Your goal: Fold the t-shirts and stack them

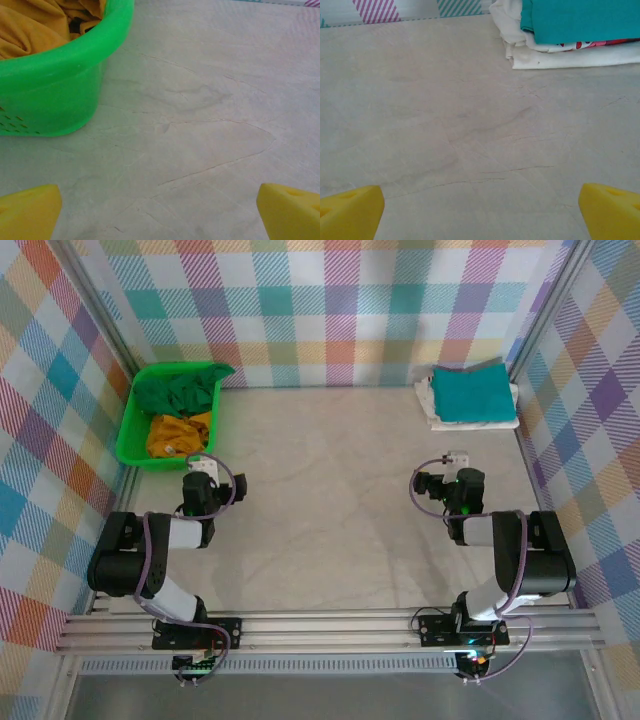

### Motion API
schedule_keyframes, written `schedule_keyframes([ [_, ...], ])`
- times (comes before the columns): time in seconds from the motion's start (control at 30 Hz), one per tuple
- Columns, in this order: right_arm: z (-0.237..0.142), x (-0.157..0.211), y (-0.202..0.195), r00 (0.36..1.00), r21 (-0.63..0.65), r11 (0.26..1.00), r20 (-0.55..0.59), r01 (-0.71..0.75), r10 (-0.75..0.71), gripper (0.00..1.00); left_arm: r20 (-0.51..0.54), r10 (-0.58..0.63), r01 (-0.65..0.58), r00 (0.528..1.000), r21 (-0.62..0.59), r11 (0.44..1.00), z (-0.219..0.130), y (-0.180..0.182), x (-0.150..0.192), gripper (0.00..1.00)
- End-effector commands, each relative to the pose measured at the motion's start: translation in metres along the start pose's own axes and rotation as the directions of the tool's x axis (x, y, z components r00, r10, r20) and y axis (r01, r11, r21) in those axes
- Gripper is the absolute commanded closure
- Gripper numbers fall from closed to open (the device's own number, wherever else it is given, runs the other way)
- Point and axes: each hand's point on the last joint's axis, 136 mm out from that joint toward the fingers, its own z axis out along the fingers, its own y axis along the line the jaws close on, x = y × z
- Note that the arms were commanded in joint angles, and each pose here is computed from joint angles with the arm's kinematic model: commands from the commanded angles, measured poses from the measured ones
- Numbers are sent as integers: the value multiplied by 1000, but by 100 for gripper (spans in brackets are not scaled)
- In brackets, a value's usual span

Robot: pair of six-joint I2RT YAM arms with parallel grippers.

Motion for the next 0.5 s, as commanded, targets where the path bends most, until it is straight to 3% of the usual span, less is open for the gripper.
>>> schedule_keyframes([
  [0.0,1,-11,1,1000,-16,1000,29,8,-8,0,13,11,-11,1000,11,1000,3,-2,-7,0],
  [0.4,2,-10,3,1000,-40,999,18,3,-2,0,18,14,-15,1000,10,1000,2,-3,-8,0],
  [0.47,-5,-17,-7,999,29,999,47,-16,15,0,34,20,-20,999,2,1000,-6,-4,-18,0],
])
